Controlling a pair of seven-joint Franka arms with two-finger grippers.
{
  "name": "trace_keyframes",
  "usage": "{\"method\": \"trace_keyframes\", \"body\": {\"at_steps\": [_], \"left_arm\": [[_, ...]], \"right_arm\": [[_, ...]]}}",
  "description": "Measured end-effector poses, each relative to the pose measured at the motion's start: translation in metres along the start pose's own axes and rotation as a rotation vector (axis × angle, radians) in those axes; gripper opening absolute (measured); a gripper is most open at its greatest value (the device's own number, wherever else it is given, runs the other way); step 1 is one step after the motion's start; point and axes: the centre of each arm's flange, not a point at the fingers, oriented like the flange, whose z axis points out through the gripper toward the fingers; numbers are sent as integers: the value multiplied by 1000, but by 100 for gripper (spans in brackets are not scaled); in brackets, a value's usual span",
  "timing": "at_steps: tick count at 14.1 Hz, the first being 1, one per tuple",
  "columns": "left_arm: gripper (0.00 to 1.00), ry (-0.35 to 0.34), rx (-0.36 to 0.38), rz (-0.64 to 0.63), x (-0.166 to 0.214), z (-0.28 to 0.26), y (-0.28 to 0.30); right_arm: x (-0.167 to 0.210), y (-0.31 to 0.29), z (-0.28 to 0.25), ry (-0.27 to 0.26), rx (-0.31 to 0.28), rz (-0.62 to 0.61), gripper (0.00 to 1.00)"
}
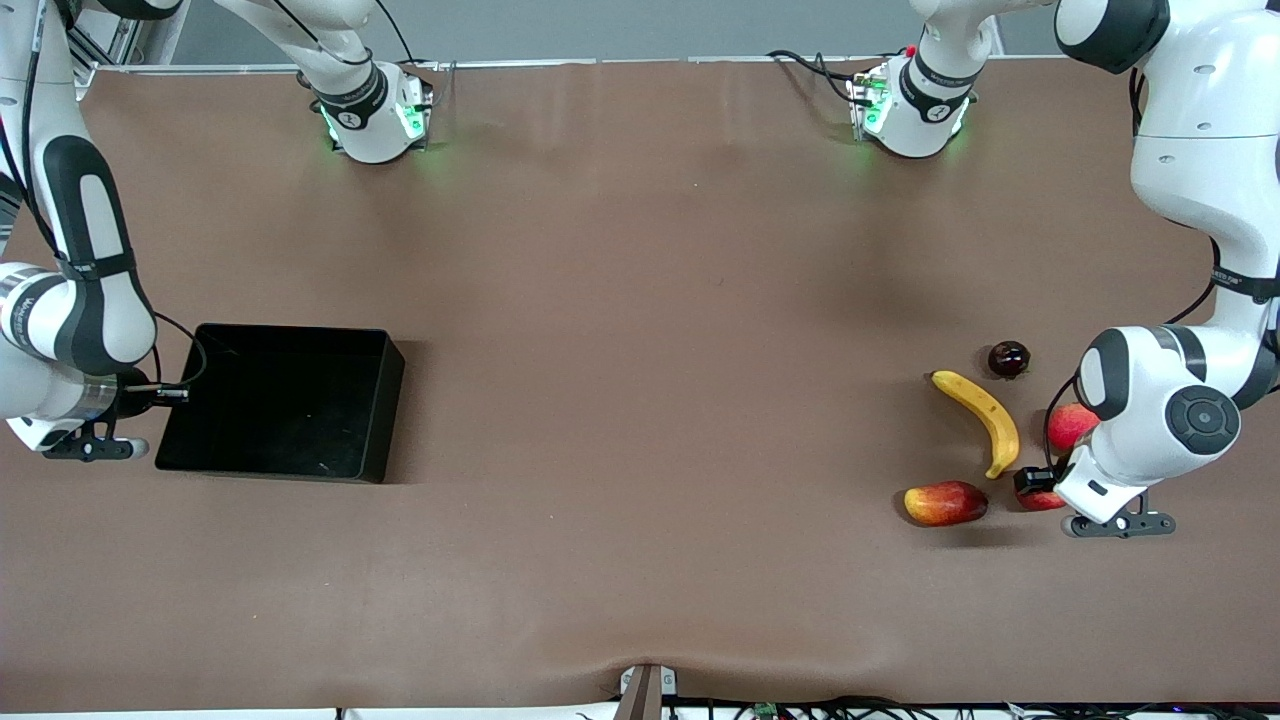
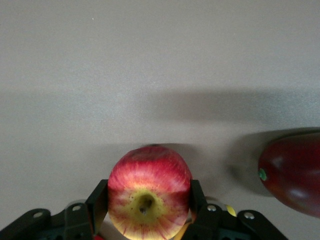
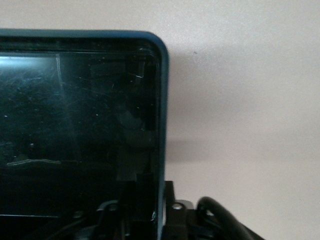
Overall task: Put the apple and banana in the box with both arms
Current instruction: 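Grasp the red apple with the left gripper while the right gripper reaches the box, then carry the apple with the left gripper while the right gripper drags the box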
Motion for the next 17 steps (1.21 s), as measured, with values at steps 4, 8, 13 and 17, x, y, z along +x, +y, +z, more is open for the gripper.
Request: {"method": "trace_keyframes", "body": {"at_steps": [4, 8, 13, 17], "left_arm": [[68, 15, -3, 4, 7, -21, 4], [68, -15, -18, -56, 8, -118, 39], [68, -60, -20, -189, -15, -200, 109], [68, -78, -54, -310, -30, -219, 172]], "right_arm": [[-2, 6, 0, 2, 6, 9, 6], [0, 4, -13, -16, 25, 12, 6], [10, -24, -60, -62, 155, 10, 6], [20, -85, -83, -100, 226, -25, 6]]}}
